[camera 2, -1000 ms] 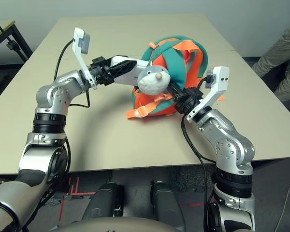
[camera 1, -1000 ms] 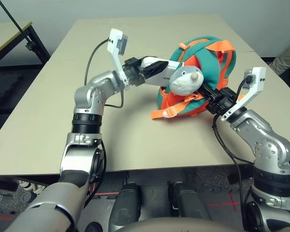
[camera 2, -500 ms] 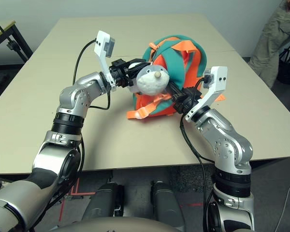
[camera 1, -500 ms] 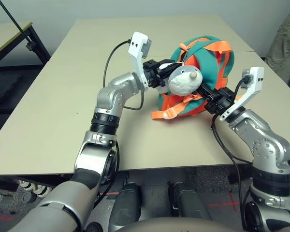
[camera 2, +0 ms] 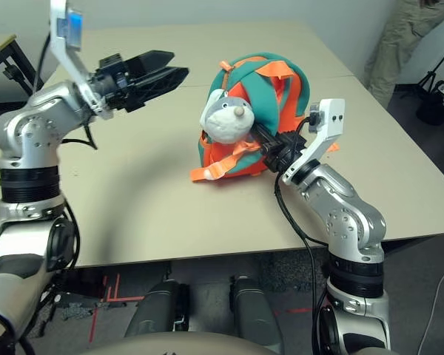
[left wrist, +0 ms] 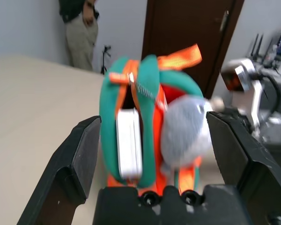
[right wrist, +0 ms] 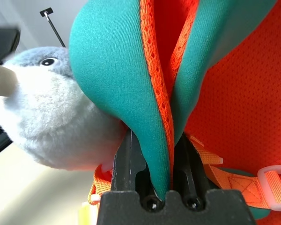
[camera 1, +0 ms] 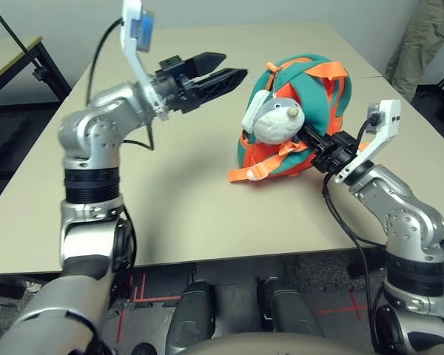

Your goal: Put the pencil case into the backpack and zip it.

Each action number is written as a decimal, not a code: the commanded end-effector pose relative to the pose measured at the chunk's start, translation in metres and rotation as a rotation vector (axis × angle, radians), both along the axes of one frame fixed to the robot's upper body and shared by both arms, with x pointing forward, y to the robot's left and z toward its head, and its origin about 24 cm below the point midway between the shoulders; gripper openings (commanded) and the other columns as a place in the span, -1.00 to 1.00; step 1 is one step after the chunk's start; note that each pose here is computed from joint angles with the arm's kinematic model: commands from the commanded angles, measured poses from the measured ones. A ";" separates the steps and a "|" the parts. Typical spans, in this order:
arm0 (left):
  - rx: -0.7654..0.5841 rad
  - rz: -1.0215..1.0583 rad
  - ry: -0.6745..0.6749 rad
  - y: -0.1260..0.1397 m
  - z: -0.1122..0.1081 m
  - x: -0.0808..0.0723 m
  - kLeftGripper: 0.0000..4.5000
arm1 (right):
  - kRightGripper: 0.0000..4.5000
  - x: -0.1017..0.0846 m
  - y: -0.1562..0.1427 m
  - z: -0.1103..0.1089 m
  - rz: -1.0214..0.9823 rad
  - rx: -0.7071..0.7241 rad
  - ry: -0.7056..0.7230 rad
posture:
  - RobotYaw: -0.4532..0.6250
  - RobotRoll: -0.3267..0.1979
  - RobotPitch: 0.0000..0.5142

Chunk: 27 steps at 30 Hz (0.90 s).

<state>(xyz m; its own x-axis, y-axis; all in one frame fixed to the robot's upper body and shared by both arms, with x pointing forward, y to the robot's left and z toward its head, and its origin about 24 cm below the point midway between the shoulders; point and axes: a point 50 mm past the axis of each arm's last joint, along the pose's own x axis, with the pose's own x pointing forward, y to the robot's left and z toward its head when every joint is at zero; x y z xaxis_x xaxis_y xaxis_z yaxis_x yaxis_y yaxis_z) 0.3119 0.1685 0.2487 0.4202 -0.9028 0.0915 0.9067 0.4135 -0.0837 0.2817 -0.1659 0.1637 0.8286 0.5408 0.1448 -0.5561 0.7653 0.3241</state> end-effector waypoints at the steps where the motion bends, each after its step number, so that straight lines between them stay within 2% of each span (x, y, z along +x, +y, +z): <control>1: 0.029 -0.001 0.037 0.004 -0.012 -0.008 1.00 | -0.94 0.001 -0.002 0.004 -0.005 -0.004 -0.028 | 0.02 0.25 -0.67; 4: 0.043 0.048 0.060 0.006 -0.023 -0.006 1.00 | -0.94 0.001 -0.002 0.004 -0.007 -0.008 -0.029 | 0.01 0.25 -0.68; 7: 0.010 0.061 0.092 0.002 -0.028 -0.004 0.72 | -0.94 0.001 -0.002 0.004 -0.008 -0.009 -0.030 | 0.01 0.25 -0.68; 11: 0.055 0.075 0.123 -0.004 -0.046 -0.002 0.06 | -0.94 0.001 -0.003 0.004 -0.010 -0.010 -0.031 | 0.00 0.25 -0.69; 17: 0.028 0.063 0.145 -0.024 -0.065 0.007 -0.98 | -0.94 0.001 0.000 0.004 -0.008 -0.009 -0.033 | -0.01 0.25 -0.70; 27: -0.017 0.074 0.109 -0.053 -0.074 0.036 -1.00 | -0.94 0.001 0.000 0.007 -0.008 -0.013 -0.042 | -0.04 0.25 -0.72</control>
<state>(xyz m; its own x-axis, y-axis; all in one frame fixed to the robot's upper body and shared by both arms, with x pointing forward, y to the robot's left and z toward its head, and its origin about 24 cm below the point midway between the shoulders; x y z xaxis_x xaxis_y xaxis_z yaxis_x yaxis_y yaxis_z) 0.3452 0.1196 0.1781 0.4979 -0.8643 0.0716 0.8568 0.4776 -0.1944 0.2824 -0.1670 0.1651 0.8300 0.5383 0.1459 -0.5552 0.7731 0.3067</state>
